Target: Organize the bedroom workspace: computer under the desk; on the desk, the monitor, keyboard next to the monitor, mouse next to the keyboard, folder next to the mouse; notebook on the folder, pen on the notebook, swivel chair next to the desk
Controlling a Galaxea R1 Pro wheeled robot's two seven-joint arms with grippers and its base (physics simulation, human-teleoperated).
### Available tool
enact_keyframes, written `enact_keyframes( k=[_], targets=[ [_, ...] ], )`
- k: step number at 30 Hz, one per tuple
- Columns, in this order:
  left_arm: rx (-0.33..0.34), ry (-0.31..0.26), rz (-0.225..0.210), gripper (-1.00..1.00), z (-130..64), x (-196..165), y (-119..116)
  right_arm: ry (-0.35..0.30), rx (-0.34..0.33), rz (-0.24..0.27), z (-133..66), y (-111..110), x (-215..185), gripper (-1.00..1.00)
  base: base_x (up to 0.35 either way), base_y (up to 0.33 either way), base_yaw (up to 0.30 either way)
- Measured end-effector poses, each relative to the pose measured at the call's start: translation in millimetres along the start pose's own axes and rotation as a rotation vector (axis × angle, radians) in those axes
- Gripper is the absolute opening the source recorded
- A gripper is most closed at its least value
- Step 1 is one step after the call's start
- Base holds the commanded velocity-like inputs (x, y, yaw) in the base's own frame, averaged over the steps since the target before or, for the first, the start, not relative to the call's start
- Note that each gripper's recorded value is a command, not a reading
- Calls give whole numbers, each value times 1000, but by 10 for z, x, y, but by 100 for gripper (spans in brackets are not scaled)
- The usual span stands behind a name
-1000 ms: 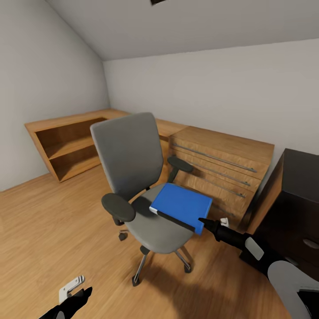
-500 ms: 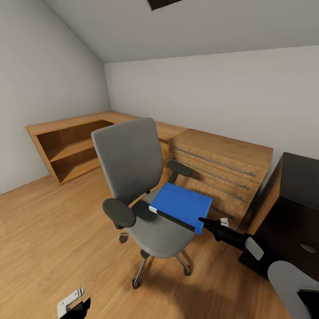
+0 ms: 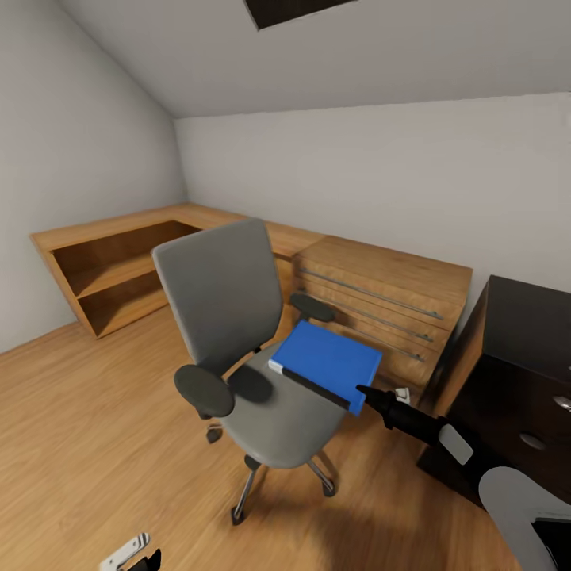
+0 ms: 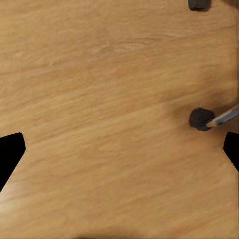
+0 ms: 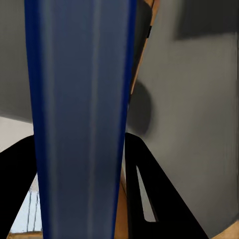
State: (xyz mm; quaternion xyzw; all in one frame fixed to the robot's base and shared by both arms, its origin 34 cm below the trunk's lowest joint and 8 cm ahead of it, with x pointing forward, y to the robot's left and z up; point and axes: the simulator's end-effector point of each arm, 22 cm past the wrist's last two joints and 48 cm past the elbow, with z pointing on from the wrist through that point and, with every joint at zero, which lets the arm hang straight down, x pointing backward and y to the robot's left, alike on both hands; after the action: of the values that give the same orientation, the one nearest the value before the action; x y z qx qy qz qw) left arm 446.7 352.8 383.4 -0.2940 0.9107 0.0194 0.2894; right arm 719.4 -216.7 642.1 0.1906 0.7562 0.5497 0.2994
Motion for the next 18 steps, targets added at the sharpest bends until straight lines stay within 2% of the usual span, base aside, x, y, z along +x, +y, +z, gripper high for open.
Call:
enact_keyframes(
  k=[12, 18],
  targets=[
    [-7, 20, -1, 100, -8, 151, 29, -4, -7, 4, 19, 17, 7, -100, -8, 0, -21],
    [-6, 20, 0, 100, -8, 148, 25, -5, -10, 3, 24, 28, 8, -100, -254, 0, -88]
  ],
)
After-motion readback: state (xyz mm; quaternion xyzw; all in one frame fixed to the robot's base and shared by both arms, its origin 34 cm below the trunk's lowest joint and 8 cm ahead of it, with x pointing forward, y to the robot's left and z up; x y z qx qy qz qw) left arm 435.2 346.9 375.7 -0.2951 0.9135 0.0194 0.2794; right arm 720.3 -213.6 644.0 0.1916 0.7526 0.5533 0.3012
